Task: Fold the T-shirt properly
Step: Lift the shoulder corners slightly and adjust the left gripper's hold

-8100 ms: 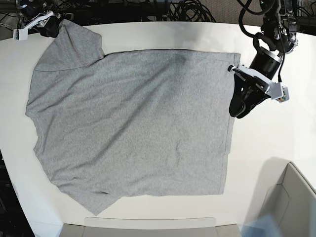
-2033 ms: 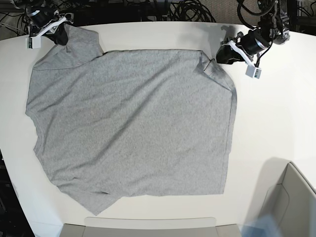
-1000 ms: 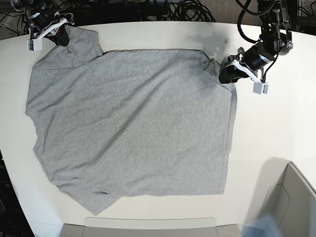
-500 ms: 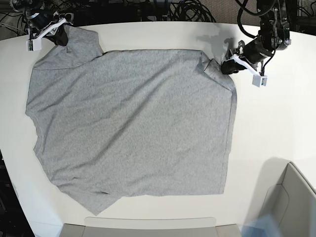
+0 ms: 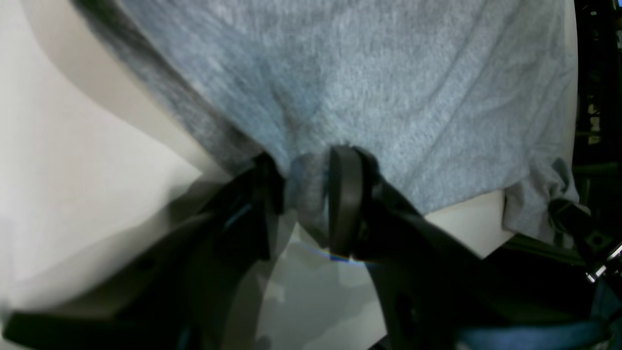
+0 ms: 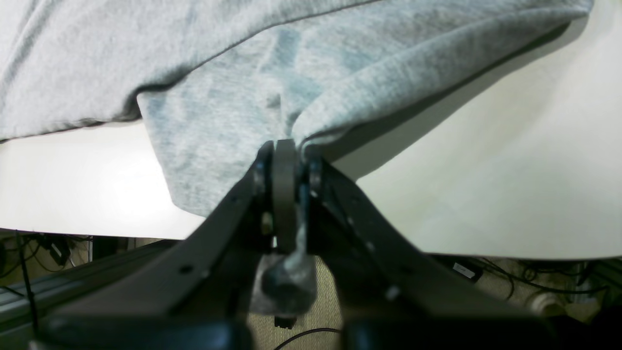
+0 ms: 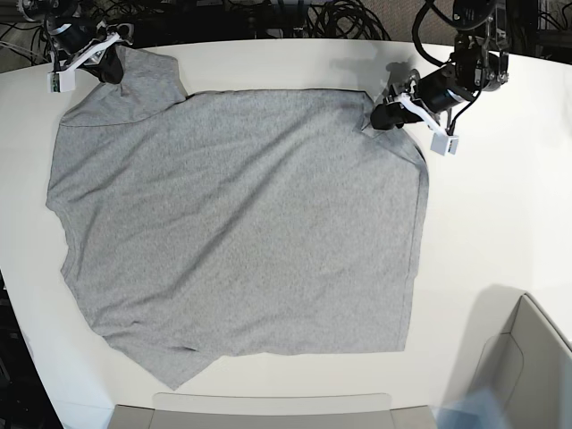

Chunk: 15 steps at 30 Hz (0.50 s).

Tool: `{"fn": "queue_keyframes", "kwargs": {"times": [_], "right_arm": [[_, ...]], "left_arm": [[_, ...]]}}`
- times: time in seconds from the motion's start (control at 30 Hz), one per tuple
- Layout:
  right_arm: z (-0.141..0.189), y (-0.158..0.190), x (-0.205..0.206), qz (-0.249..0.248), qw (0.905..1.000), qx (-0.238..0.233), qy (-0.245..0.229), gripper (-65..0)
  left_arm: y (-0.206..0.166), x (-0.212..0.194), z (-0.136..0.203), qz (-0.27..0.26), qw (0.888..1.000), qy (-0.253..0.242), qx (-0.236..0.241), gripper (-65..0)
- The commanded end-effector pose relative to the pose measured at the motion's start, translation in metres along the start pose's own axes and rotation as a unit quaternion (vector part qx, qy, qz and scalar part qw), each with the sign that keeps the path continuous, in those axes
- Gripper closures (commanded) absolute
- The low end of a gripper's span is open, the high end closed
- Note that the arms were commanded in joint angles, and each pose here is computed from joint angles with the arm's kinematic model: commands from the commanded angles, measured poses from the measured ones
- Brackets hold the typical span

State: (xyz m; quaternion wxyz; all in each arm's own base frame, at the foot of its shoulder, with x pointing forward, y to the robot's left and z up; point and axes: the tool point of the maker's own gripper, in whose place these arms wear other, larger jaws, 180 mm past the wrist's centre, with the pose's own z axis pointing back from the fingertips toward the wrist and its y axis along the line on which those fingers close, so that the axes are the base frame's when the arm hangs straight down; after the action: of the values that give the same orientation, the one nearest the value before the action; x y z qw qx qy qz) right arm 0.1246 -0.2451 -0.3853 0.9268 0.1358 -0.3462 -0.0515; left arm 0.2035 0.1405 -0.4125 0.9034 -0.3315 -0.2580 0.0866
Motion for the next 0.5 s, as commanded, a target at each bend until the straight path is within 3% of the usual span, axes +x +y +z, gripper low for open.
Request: {"fn": "queue_keyframes", "kwargs": {"times": [0.0,0.17,0.33,0.47], "right_arm": [[0.0038,0.0007,0.008,0.008,0.9999,0.004,-0.013,0.0],[0.0041,0.0002,0.0082,0.008,0.9999,0.003,-0.013,0.0],[0.0037,0.0011,0.0087,0.007,0.9999,0.004,-0.015,0.0],[0.0041,0.0001,0.0094,0.008,0.9999,0.003,-0.015,0.0]], "left_arm": [[-0.0019,0.0121,0.0046,-0.006,1.0,-0.019,-0.005,-17.8],[-0.0007,0.0133,0.0057,-0.008,1.0,-0.019,-0.003,-16.0],[-0.0005,0.0112,0.0039,-0.005,1.0,-0.017,-0.003,0.0],[0.0049,0.0084,0.0037,0.001,1.0,-0.014,0.001,0.0]]}}
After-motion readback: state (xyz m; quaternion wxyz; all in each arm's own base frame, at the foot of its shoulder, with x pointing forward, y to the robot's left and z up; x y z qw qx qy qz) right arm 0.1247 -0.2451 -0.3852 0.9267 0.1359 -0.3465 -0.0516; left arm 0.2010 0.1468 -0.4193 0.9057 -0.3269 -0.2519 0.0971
